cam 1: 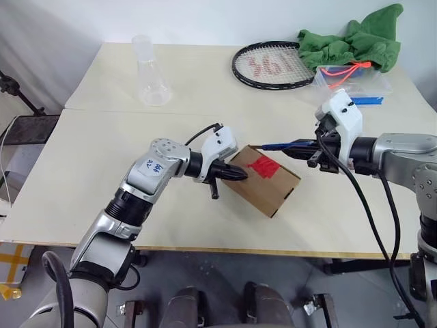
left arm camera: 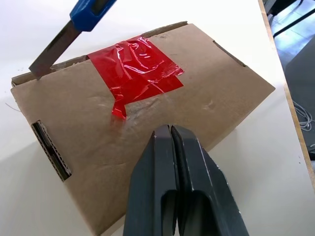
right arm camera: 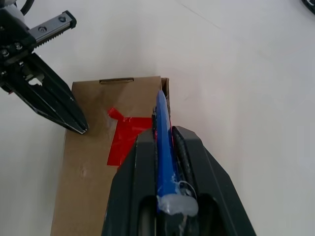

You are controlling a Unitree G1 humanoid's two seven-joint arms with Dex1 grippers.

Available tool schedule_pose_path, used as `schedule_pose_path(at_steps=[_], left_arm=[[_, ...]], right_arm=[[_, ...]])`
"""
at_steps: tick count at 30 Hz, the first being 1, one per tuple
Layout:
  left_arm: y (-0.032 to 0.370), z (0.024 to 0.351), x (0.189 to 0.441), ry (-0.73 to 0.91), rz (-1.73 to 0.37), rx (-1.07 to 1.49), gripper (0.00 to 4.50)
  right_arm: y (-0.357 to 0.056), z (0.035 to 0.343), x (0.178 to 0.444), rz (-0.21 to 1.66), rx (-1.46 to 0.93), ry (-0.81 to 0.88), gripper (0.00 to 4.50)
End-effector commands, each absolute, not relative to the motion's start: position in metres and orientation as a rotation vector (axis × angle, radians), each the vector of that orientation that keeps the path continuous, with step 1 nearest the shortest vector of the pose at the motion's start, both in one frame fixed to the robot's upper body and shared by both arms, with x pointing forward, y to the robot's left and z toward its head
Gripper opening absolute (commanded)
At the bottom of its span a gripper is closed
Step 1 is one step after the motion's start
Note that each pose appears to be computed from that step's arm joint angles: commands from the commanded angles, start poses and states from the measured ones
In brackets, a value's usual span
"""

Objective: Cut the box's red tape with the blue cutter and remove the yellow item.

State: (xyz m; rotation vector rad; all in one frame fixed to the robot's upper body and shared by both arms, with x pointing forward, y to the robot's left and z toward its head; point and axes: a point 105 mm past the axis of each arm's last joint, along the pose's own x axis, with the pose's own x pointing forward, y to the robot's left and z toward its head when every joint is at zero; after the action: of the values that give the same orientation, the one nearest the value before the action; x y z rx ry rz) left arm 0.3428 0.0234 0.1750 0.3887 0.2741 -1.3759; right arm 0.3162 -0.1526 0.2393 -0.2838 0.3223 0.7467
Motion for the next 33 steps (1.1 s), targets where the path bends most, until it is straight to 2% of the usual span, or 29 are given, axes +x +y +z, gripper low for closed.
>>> schedule_pose_path(at_steps=[1,5,33], left_arm=[[0.026,0.172,0.346,0.294,-1.366,0.421,0.05],[0.026,0.171,0.347,0.297,-1.373,0.428,0.05],[0.026,0.169,0.353,0.297,-1.371,0.441,0.05]], right_arm=[[-0.16,0.249,0.315,0.721,-0.311,0.296,0.14],[-0.156,0.265,0.317,0.727,-0.285,0.245,0.14],[-0.156,0.25,0.313,0.751,-0.298,0.297,0.14]])
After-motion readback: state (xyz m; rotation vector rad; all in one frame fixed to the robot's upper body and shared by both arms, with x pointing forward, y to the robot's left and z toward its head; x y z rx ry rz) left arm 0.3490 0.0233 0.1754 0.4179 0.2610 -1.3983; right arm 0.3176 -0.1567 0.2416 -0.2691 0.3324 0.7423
